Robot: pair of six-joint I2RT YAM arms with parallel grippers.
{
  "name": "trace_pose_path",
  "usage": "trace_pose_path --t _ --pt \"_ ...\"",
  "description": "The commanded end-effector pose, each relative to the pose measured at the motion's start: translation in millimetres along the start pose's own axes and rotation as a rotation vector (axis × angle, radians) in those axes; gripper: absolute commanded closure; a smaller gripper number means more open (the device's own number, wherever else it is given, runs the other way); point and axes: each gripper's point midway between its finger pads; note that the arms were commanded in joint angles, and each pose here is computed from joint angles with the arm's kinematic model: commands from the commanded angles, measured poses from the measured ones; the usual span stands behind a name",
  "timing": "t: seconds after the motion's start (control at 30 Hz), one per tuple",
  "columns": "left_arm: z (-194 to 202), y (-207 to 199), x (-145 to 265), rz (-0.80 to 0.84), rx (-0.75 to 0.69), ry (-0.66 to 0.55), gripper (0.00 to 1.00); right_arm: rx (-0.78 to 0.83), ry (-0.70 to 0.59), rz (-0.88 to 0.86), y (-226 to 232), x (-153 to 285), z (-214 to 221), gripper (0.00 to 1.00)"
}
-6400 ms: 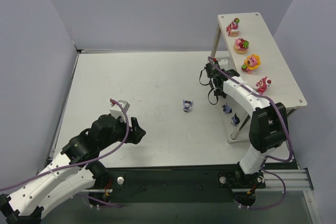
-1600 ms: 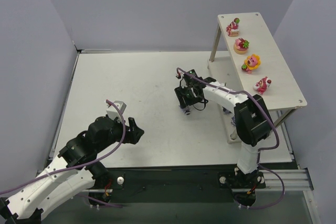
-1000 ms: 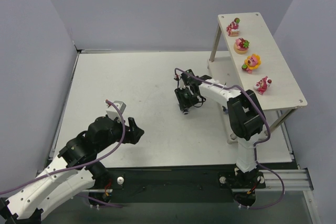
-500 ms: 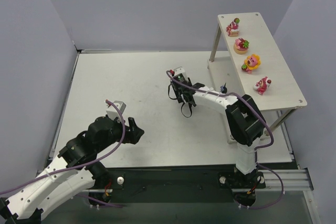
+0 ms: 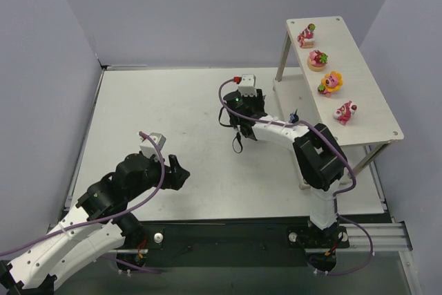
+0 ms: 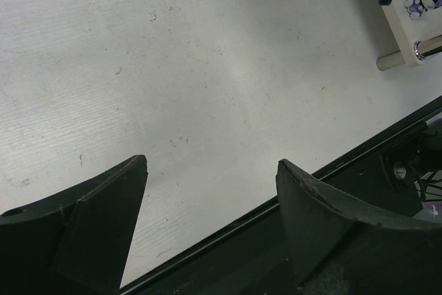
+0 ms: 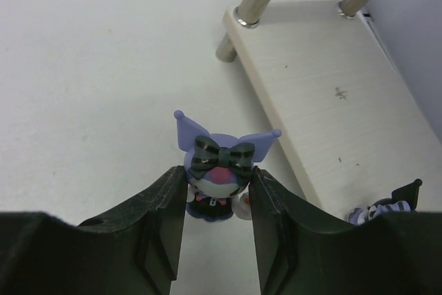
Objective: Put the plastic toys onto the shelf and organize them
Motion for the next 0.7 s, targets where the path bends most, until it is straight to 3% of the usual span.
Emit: trace_pose_path --t 0.0,0.33,0.6,0.63,0.67 --pt "-14 -10 2 0.045 0.014 -0.058 0.15 -0.140 -0.137 0.244 -21 -14 -40 1.00" --pt "-11 -13 1 0.062 0.012 -0.041 0.16 -0.215 -0.176 0.465 -50 -41 -44 1.00" --pt "-16 -9 7 0.037 0.006 -0.054 0.16 -0.215 -0.202 0.603 -73 -42 -54 1.00" --pt "-16 -8 8 0.033 0.000 -0.053 0.16 -0.157 -0.178 0.624 -69 -47 -40 1.00" --pt "-17 -7 9 0.028 -0.002 -0.057 0.16 -0.206 -0.191 0.638 -68 -47 -57 1.00"
Point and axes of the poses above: each gripper's point midway between its finger pads, its own x axis back along the fingers, its own y axis along the line the jaws close on, z = x × y, and after that the axes turned 4 degrees about -x, right-handed
